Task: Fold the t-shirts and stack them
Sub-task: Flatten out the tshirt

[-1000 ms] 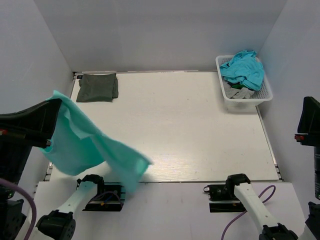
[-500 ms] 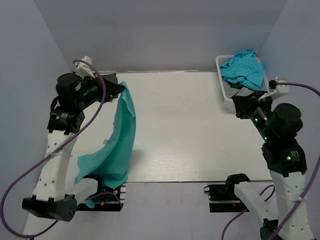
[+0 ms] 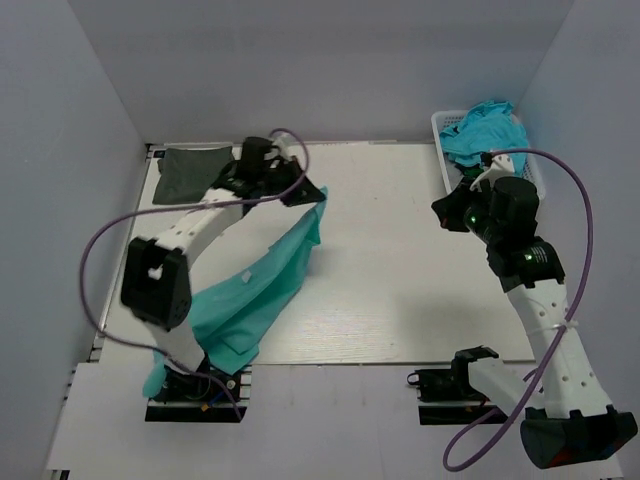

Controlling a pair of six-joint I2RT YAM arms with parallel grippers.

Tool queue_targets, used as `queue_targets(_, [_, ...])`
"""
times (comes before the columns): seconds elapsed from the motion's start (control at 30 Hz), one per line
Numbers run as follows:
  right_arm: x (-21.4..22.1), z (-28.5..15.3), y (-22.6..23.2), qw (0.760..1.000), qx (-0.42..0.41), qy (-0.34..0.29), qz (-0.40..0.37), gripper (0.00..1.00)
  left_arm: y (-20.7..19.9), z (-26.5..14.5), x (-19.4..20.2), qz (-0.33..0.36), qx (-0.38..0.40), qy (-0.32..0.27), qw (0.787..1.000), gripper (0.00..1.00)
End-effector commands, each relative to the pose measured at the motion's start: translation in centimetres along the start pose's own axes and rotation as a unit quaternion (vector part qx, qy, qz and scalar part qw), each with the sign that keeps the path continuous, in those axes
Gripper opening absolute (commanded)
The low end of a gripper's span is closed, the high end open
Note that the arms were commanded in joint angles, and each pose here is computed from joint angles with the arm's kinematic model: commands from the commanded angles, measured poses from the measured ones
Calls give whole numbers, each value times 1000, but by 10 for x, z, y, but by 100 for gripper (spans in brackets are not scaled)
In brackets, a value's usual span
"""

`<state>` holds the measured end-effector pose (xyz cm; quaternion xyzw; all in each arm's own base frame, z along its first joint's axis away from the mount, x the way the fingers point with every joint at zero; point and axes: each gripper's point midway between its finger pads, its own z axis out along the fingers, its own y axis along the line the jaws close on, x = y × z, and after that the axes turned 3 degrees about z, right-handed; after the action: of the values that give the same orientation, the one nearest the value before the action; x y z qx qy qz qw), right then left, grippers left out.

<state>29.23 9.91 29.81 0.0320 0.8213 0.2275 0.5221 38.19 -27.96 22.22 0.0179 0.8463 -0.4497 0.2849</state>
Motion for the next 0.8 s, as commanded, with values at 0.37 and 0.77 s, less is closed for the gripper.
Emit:
queue_targets(0.37, [16, 22, -31, 998, 66, 20, 10, 0, -74, 157, 101, 121, 41, 174, 976, 73])
queue_targets(0.77, [59, 48, -42, 993, 50, 100, -34, 67, 29, -45, 79, 91, -336, 22, 937, 100])
